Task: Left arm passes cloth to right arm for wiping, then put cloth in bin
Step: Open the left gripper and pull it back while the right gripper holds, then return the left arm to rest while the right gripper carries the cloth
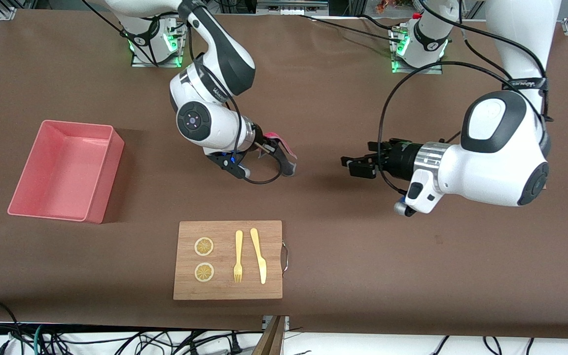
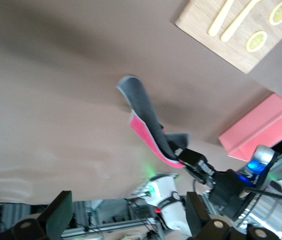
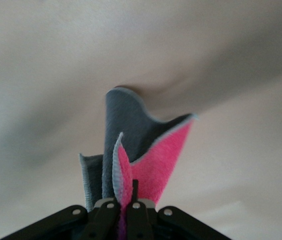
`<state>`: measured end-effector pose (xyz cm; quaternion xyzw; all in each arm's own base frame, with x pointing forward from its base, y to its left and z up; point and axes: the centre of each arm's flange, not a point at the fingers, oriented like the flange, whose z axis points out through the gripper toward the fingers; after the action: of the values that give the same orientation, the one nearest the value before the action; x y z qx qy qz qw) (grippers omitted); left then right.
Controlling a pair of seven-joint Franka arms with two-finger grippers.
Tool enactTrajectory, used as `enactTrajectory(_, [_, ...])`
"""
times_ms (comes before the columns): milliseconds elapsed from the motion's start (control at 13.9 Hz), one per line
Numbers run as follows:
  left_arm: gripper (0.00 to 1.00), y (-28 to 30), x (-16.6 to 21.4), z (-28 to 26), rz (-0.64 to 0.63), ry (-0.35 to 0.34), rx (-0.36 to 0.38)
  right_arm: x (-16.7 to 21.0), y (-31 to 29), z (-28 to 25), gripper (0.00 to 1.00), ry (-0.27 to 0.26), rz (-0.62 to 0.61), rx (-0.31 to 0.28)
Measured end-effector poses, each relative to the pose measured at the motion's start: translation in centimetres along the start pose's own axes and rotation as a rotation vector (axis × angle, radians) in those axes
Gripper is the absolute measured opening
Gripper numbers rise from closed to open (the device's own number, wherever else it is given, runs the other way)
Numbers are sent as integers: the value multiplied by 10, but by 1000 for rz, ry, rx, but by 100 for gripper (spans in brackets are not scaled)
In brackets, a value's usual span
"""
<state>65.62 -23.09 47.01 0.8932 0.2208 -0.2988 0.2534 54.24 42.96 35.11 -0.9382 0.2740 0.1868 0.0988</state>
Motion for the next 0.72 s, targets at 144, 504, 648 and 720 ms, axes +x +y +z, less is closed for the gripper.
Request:
enactTrajectory(144, [100,-21,10,-5,28,42,79,3,0,20,2,-9,-24,-29])
enactTrajectory(504, [100,-81,-36,-35,160,212,348,24,15,54,2,-26,-109,-150])
enactTrajectory(648, [100,-114,-93,-59,216,295,415,42,31,49,2,-40,-152,-209])
enactTrajectory(720, [100,-130,-122,-67,235,336,442,54,39,44,2,-49,-174,-225])
